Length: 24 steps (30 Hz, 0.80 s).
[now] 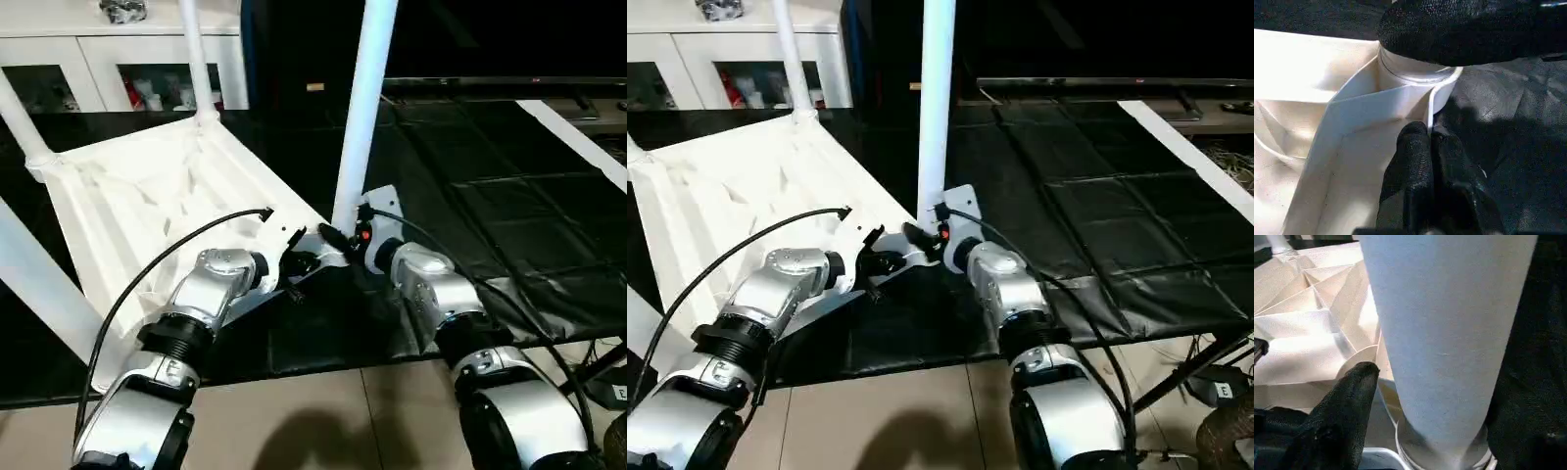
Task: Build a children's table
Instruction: Rotate leg to tighten
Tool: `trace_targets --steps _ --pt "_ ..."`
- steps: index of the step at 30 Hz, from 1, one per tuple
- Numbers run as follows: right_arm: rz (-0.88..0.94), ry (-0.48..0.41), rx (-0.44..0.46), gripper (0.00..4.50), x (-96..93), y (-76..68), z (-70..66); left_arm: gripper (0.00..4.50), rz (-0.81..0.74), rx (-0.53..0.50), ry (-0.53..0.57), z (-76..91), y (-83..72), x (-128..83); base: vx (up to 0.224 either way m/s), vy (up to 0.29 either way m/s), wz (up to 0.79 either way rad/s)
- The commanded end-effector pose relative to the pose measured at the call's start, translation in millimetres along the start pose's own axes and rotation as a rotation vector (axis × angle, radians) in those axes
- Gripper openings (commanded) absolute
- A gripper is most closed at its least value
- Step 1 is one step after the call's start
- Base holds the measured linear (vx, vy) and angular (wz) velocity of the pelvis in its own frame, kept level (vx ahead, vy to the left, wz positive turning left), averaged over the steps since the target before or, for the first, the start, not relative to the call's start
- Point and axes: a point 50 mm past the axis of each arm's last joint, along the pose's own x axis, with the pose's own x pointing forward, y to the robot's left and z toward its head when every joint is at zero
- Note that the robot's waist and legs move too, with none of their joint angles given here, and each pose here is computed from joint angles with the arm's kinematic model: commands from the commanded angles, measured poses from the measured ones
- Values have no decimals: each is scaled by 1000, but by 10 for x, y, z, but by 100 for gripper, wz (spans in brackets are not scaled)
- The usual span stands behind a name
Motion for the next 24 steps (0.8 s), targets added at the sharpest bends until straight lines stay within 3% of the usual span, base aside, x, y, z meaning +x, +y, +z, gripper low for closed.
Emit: trace_targets --steps 1,6,8,11,17,24 --pt "182 69 39 372 45 264 -227 0 -41 18 -58 44 -39 -17 0 0 0" --pt "226 52 -1 418 -204 -20 -223 0 -174 92 -21 -70 -62 -167 0 0 0" --pt "240 53 -20 441 -251 -67 -216 0 -203 113 -11 -91 -68 -196 0 0 0" --pt "330 59 -82 447 -423 -208 -162 0 -353 210 32 -155 -102 -323 0 0 0" --pt "653 96 -112 447 -643 -164 -94 0 -540 303 119 -223 -133 -472 0 0 0" --pt "844 159 -136 447 -731 -121 -77 0 -660 358 159 -223 -165 -515 0 0 0"
